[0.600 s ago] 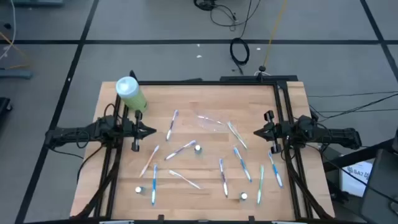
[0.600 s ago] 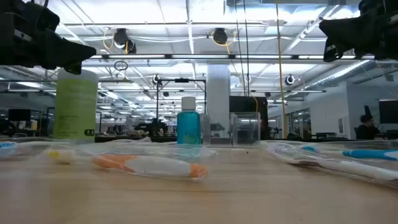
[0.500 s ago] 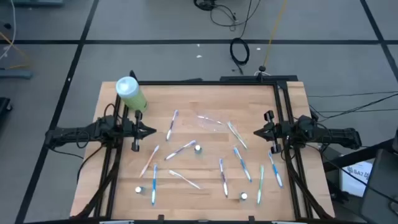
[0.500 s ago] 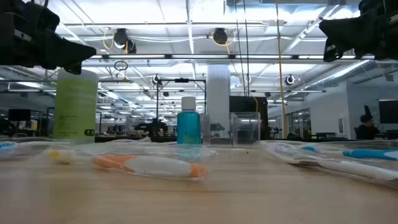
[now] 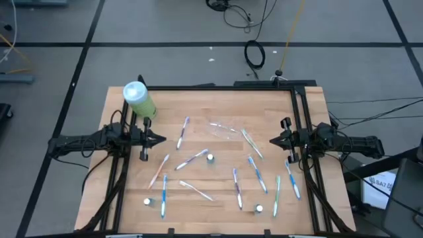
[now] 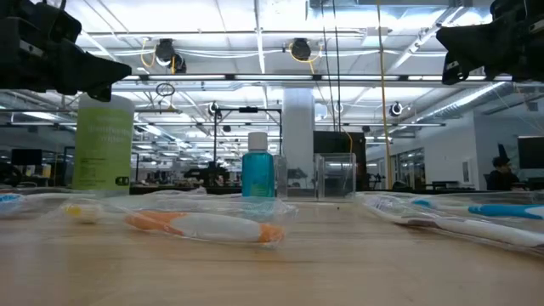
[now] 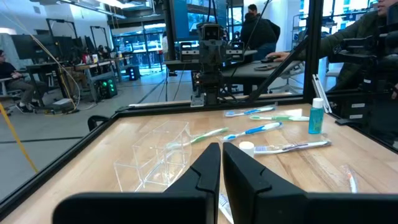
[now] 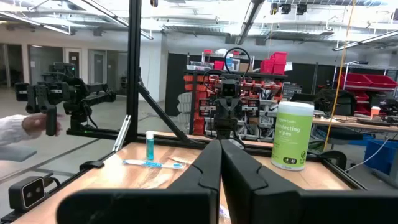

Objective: Pick & Place toothbrushing station

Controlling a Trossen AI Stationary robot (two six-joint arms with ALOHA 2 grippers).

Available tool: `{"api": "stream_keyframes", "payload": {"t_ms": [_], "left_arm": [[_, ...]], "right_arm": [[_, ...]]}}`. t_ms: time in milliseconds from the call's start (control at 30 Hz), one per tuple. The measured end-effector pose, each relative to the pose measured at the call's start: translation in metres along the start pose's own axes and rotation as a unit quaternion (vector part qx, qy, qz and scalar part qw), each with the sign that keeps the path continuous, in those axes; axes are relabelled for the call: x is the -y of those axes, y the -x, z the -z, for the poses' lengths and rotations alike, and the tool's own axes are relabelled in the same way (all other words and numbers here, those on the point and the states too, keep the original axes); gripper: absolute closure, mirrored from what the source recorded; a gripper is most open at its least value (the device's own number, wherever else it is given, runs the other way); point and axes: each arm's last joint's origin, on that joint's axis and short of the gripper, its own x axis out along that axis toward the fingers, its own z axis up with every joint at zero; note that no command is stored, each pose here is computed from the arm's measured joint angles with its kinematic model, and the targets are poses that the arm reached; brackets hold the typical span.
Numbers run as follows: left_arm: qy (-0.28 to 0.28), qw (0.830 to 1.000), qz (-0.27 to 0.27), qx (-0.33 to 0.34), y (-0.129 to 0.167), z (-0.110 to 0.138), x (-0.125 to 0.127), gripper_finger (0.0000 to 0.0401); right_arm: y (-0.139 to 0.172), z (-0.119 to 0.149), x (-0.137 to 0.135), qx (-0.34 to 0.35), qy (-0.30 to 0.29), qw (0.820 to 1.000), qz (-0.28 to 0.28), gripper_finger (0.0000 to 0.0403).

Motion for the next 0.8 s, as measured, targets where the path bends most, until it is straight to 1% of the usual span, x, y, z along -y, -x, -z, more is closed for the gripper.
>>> {"api": "stream_keyframes", "payload": {"t_ms": [533, 800], "left_arm": [[0.0, 1.0, 0.0, 0.002, 0.0, -0.0005, -0.0001, 0.0375], [0.017, 1.0, 0.0, 0.003, 0.0, -0.0006, -0.0001, 0.0375]], "right_arm": [[0.0, 0.0, 0.0, 0.0, 0.0, 1.0, 0.0, 0.0399], [0.0, 0.0, 0.0, 0.0, 0.0, 1.0, 0.0, 0.0399]]}}
